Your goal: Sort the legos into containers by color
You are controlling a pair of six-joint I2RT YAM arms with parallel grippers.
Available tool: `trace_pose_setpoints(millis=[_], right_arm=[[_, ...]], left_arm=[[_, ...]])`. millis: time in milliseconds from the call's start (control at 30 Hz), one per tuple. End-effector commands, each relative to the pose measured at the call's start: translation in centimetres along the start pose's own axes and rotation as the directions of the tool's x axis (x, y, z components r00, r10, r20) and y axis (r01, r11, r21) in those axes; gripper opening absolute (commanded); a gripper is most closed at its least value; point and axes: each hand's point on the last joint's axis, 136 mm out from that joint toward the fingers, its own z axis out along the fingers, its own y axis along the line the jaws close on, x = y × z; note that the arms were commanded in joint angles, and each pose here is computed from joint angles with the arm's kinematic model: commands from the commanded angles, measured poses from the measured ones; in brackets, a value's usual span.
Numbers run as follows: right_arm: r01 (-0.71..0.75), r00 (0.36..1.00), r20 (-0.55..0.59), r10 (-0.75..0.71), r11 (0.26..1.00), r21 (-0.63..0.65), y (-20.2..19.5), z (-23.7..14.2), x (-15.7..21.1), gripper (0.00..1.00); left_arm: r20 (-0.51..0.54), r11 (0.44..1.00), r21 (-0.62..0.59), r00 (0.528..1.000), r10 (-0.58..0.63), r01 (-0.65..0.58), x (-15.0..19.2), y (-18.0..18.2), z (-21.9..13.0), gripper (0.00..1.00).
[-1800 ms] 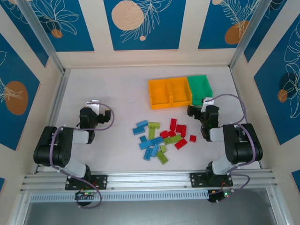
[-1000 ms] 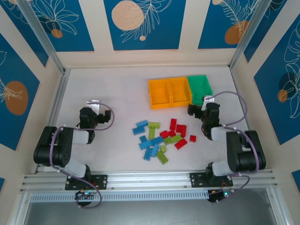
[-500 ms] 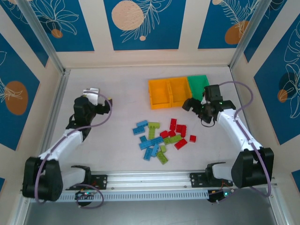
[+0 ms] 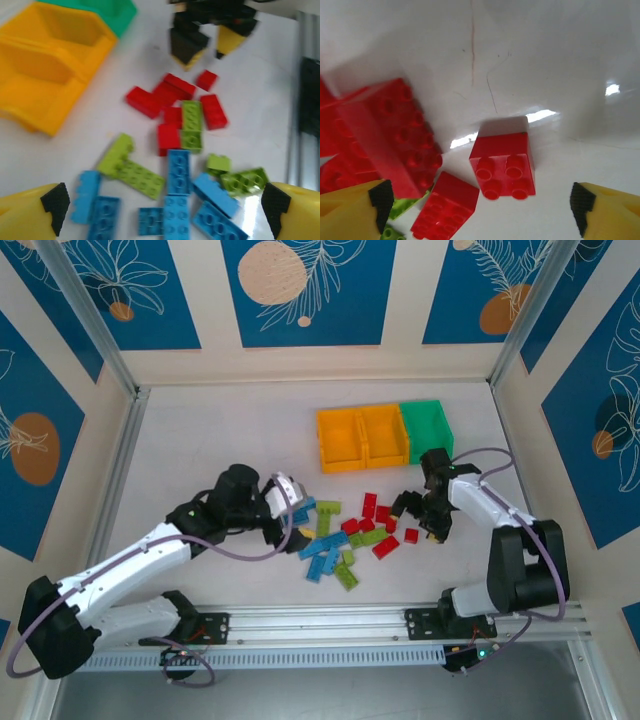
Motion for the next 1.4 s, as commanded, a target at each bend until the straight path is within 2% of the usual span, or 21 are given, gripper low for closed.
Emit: trace_pose_setpoints(millis=[0, 167, 233, 367, 633, 767, 833, 900, 1067, 1367], right_arm=[[0.009, 0.999, -0.043, -0.01, 0.999, -0.035, 1.1, 1.5, 0.4, 0.88], [-0.006, 0.999, -0.032, 0.007, 0.999, 0.037, -0.2, 3.0, 0.4, 0.67], [-0.014, 0.999, -0.032, 0.016, 0.998, 0.059, -0.7, 3.3, 0.5, 0.62], [-0.024, 0.999, -0.03, 0.026, 0.998, 0.064, -1.0, 2.9, 0.9, 0.61], [-0.003, 0.994, 0.105, 0.011, 0.997, -0.074, 0.7, -1.4, 0.7, 0.63], [-0.047, 0.99, 0.128, 0.052, 0.998, -0.043, -0.5, -1.3, 0.8, 0.59], [-0.058, 0.991, 0.118, 0.063, 0.998, -0.039, -0.8, -0.7, 0.9, 0.52], [-0.06, 0.993, 0.1, 0.065, 0.997, -0.051, -0.6, 0.0, 0.9, 0.51], [-0.028, 0.999, 0.035, 0.032, 0.995, -0.1, 1.1, 1.3, 0.9, 0.53], [-0.042, 0.999, -0.016, 0.042, 0.998, -0.036, 0.4, 3.1, 1.1, 0.59]], left_arm=[[-0.024, 0.993, 0.098, 0.997, 0.068, -0.065, 0.0, -2.0, 0.5, 1.0], [-0.016, 0.996, 0.056, 0.997, 0.075, -0.074, -0.2, -1.2, 0.8, 1.0], [-0.015, 0.997, 0.033, 0.997, 0.073, -0.072, -0.2, -0.8, 0.8, 1.0], [-0.008, 0.998, 0.006, 0.998, 0.068, -0.068, -0.2, -0.4, 0.7, 1.0], [0.019, 0.998, -0.015, 0.998, 0.057, -0.056, -0.3, -0.2, 0.8, 1.0], [0.022, 0.998, -0.018, 0.998, 0.053, -0.053, -0.4, -0.1, 0.9, 1.0], [0.022, 0.998, -0.019, 0.998, 0.055, -0.055, -0.4, -0.1, 0.9, 1.0], [0.021, 0.998, -0.02, 0.998, 0.053, -0.053, -0.3, 0.0, 0.9, 1.0], [0.014, 0.999, -0.019, 0.999, 0.05, -0.049, -0.1, 0.0, 1.0, 1.0], [0.016, 0.999, -0.021, 0.999, 0.044, -0.043, 0.0, -0.1, 1.0, 1.0]])
